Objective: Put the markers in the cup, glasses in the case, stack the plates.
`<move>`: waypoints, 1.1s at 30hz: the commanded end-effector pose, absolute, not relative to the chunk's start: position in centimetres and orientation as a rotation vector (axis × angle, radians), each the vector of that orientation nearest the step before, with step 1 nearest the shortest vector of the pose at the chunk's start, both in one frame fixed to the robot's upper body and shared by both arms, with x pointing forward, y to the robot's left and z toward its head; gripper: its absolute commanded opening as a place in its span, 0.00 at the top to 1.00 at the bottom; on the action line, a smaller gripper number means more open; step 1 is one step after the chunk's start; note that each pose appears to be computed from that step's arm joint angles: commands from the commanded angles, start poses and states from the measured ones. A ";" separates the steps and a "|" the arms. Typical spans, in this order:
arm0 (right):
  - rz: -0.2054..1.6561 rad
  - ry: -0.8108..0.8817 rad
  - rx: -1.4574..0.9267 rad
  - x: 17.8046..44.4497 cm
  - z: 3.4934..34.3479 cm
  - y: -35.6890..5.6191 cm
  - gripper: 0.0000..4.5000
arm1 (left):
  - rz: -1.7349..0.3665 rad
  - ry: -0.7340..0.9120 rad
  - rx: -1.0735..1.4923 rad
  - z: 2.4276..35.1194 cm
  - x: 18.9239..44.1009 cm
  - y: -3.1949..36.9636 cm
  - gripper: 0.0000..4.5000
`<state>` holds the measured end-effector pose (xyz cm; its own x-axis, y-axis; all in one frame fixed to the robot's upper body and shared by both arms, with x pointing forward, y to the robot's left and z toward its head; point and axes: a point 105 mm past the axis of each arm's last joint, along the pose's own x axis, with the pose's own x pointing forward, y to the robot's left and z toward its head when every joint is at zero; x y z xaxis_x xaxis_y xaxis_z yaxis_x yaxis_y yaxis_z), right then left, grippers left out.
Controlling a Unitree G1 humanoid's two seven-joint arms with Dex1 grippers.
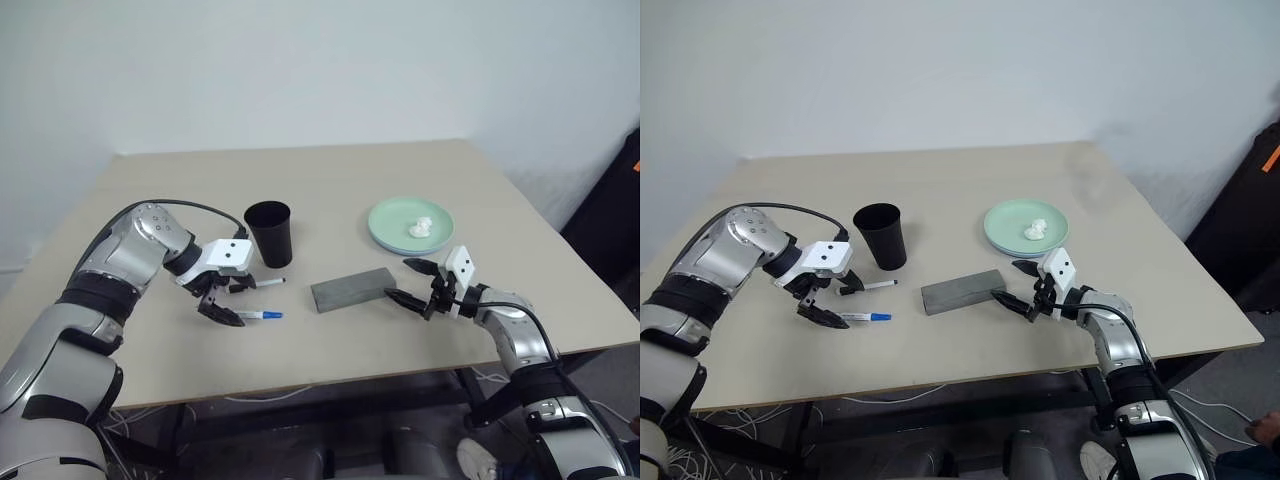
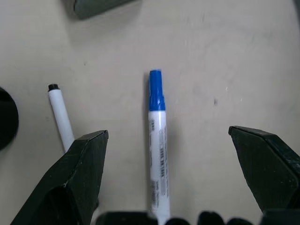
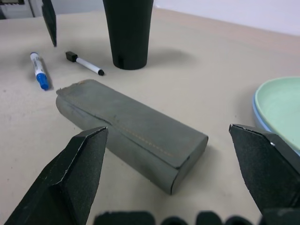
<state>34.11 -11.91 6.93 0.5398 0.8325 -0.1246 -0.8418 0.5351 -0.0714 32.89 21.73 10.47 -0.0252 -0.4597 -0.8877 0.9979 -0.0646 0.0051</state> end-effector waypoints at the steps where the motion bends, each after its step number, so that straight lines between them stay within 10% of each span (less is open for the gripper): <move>1: 1.002 0.027 -0.141 34.4 8.4 -11.7 0.00 | -1.471 0.833 0.949 10.6 33.2 21.7 0.01; 18: 1.012 0.040 -0.144 34.2 8.5 -11.8 0.00 | -1.511 0.952 1.012 6.2 32.4 22.2 0.01; 33: 1.001 0.045 -0.140 34.0 8.3 -11.9 0.00 | -1.527 0.829 0.981 8.0 33.0 20.9 0.99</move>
<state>33.67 -12.03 6.63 0.5364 0.8312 -0.1463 -0.8432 0.5351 -0.0515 32.88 21.41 6.95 -0.0819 -0.3779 -0.9222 0.9884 -0.1497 -0.0264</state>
